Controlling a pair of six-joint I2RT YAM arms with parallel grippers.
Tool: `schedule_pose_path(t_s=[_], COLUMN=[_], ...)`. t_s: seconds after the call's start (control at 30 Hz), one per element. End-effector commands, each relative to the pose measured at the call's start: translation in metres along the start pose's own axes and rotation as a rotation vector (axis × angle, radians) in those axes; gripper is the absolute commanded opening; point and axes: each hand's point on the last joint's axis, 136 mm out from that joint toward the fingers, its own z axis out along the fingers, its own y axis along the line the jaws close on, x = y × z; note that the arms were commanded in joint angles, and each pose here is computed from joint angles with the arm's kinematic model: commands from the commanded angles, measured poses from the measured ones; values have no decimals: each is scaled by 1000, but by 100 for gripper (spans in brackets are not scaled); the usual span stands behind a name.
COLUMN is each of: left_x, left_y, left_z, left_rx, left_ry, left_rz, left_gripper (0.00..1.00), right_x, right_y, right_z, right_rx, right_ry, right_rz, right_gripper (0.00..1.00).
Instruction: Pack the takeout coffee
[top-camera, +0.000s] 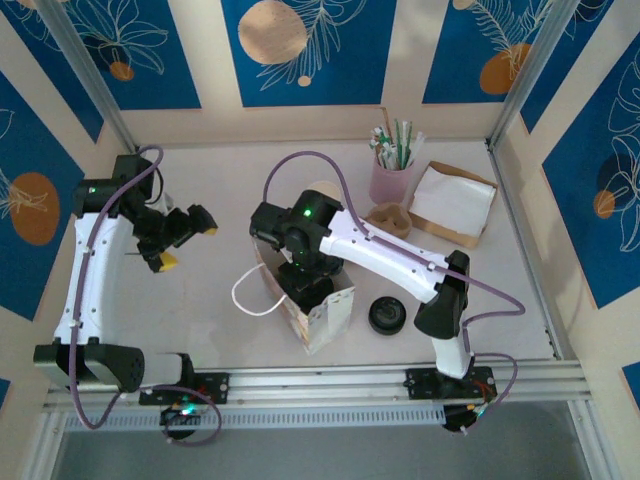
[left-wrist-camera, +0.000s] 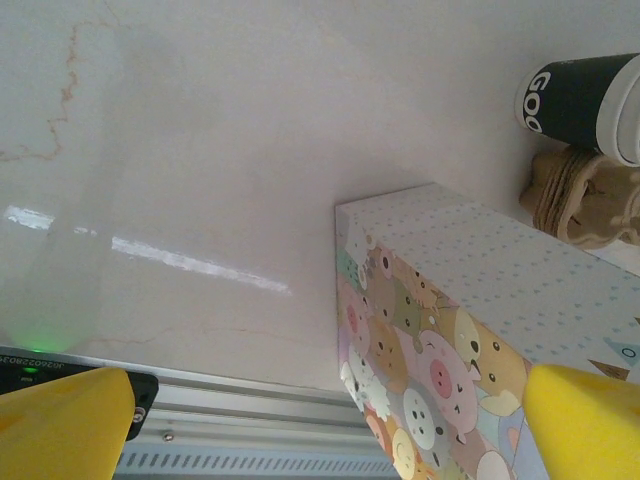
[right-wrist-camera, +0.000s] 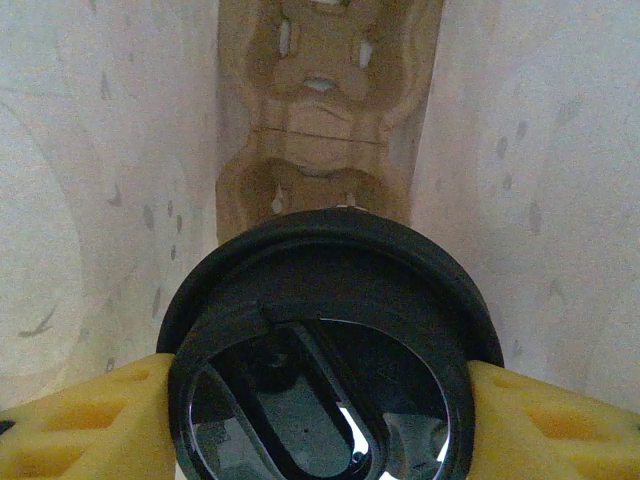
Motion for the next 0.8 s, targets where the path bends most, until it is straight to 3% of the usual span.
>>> schedule_pose_path(t_s=[0.0,0.77], left_x=[1,0], left_y=[2,2], left_z=[-11,-12], left_rx=[5,12], left_ry=[-28,-34], left_rz=[-4,-9], left_gripper=[100,100], right_x=[20,17], right_y=[-5,-3], right_z=[0,1], right_rx=[34,27], right_ry=[68,48], right_rz=[-6,-13], right_gripper=[60,60])
